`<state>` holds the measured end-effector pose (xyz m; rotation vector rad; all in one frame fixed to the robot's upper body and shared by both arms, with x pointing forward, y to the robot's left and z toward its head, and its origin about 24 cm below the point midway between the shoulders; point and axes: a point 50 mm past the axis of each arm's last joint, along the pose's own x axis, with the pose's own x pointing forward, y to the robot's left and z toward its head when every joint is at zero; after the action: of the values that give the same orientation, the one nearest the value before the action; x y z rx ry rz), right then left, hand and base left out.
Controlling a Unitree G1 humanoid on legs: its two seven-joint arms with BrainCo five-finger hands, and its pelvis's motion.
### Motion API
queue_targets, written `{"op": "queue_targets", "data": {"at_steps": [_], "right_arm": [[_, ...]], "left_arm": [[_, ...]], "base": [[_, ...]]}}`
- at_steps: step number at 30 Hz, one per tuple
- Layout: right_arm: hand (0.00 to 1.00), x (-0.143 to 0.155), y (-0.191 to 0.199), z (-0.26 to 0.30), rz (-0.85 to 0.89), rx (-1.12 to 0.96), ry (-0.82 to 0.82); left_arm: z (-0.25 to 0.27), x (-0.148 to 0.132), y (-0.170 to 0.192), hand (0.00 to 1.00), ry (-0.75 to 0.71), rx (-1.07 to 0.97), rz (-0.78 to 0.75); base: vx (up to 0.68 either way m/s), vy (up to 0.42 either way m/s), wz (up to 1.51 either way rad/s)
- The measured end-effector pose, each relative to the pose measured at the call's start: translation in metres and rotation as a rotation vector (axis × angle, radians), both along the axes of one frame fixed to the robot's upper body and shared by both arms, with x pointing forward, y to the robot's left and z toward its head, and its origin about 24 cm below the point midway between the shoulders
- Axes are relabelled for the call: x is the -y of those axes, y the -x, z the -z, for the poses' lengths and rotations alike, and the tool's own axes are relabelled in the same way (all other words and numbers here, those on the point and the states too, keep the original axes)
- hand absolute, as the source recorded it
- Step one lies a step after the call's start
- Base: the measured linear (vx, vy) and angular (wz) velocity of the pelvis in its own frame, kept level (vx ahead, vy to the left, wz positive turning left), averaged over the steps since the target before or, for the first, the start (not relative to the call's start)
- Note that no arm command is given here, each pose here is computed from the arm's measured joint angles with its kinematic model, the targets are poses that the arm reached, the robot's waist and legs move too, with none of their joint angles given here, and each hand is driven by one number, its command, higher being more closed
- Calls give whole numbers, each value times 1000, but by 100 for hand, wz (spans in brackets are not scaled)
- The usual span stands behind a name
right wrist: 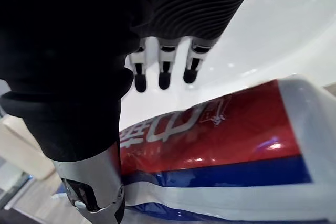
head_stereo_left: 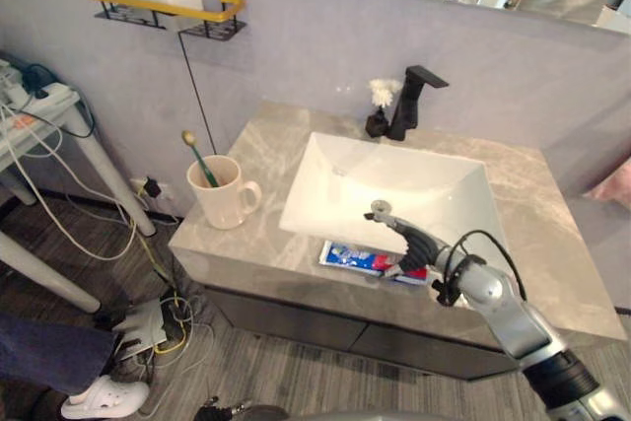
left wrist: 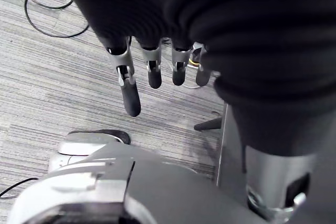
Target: Organize washtable
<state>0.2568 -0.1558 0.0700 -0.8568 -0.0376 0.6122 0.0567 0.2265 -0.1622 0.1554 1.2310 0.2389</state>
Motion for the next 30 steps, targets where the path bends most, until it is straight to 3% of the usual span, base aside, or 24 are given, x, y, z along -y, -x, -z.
{"op": "queue_targets", "data": {"at_steps": [11,12,30], "right_arm": [[0,2,8,13,-37,-69,102],[100,2,9,14,-38,-73,104],[100,6,6,6,-18,-37,120]], "left_arm": [[-1,0,-2,0,10,5,15],[-1,0,-3,0,14,5,16],[-1,0,-4,0,18,8,21]], "base": [[0,0,0],[0,0,0],[0,0,0]]}}
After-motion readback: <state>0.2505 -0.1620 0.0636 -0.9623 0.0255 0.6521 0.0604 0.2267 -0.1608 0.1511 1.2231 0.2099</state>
